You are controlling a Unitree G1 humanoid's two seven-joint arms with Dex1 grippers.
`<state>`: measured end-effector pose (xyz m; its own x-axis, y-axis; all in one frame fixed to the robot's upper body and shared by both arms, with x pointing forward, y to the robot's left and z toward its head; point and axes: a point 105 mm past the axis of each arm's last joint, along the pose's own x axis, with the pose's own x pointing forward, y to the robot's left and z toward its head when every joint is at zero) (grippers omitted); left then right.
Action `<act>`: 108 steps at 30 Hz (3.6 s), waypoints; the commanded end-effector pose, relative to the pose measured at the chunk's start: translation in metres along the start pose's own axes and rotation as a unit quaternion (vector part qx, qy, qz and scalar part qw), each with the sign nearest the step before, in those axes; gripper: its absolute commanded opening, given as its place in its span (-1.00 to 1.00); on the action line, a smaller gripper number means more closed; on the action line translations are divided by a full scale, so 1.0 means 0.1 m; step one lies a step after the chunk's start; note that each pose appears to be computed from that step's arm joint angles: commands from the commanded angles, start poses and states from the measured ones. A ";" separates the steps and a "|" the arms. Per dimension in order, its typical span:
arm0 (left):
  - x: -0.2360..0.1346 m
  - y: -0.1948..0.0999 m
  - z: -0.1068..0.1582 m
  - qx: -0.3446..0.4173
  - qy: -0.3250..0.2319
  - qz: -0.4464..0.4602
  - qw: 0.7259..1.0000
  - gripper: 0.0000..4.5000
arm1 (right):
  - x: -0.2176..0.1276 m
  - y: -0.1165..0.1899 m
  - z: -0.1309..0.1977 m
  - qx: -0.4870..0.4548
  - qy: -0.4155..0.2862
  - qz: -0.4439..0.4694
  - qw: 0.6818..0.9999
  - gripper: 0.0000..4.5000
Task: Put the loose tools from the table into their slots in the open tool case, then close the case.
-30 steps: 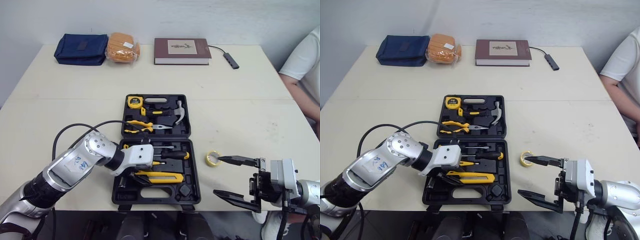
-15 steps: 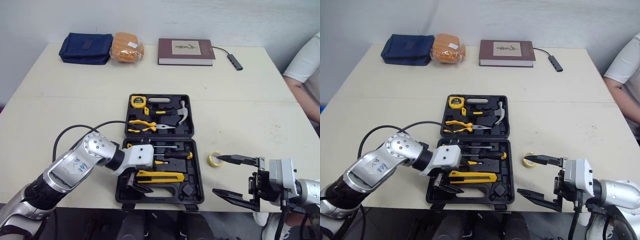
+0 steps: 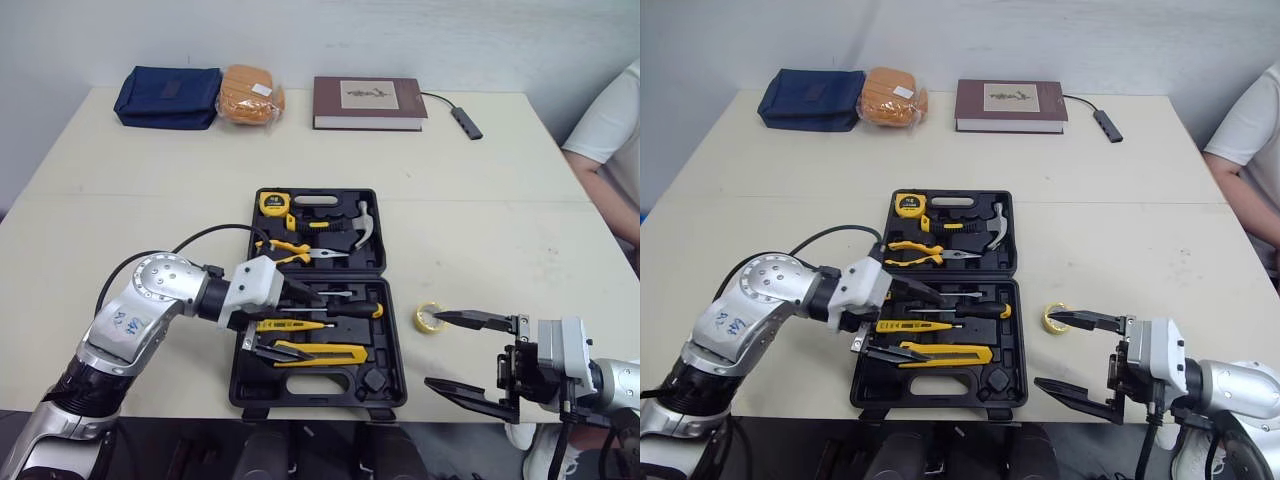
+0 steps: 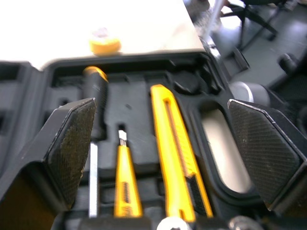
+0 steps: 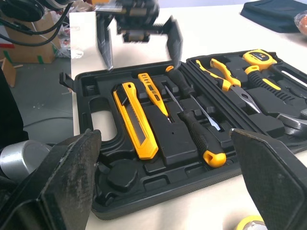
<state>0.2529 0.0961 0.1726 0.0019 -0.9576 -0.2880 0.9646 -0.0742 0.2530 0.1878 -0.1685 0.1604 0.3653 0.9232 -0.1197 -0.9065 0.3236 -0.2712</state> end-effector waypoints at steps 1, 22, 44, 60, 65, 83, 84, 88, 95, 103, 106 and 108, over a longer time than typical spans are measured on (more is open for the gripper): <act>-0.12 0.07 0.03 0.012 -0.030 0.042 0.999 0.97 | -0.06 -0.05 0.01 -0.018 0.000 -0.017 1.000 1.00; 0.15 -0.21 -0.34 0.051 -0.003 -0.016 0.999 -0.99 | -0.08 -0.10 -0.05 -0.027 -0.002 -0.038 0.999 1.00; 0.23 -0.32 -0.98 -0.016 0.139 -0.039 0.989 -0.99 | -0.07 -0.15 -0.03 -0.037 -0.003 -0.050 0.998 1.00; 0.29 -0.19 -0.71 0.013 0.035 0.003 0.999 -0.99 | -0.21 -0.22 -0.09 -0.033 0.005 -0.091 0.995 1.00; -0.08 0.05 -0.32 0.023 -0.070 0.101 0.992 -0.99 | -0.54 -0.26 -0.23 -0.038 0.043 -0.138 0.989 1.00; -2.61 -0.44 -1.09 -0.066 0.084 0.610 0.785 0.97 | -2.36 -0.33 -0.87 -0.027 0.172 -0.479 0.861 1.00; -2.66 -0.47 -1.12 -0.069 0.087 0.622 0.775 0.97 | -2.38 -0.31 -0.90 -0.024 0.176 -0.483 0.857 1.00; -2.69 -0.53 -1.19 -0.082 0.084 0.640 0.759 0.97 | -2.45 -0.33 -0.92 -0.029 0.175 -0.502 0.846 1.00; -2.15 -0.09 -0.81 -0.024 0.035 0.551 0.833 0.97 | -1.88 -0.58 -0.67 -0.062 0.130 -0.405 0.903 1.00; -1.21 0.13 -0.25 -0.033 -0.053 0.347 0.936 0.97 | -1.09 -0.72 -0.29 -0.036 0.129 -0.266 0.955 1.00; -1.01 0.14 -0.13 -0.022 -0.055 0.289 0.955 0.97 | -0.92 -0.72 -0.28 -0.014 0.197 -0.213 0.957 1.00; -0.72 0.07 -0.04 -0.009 -0.060 0.218 0.974 0.97 | -0.65 -0.70 -0.11 -0.005 0.207 -0.140 0.968 1.00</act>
<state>0.2727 0.1912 0.1861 0.5051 -0.8625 -0.0315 0.8332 0.4777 0.2785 0.2283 -0.2775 0.1631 0.7236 0.5780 -0.3772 -0.6900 0.6179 -0.3768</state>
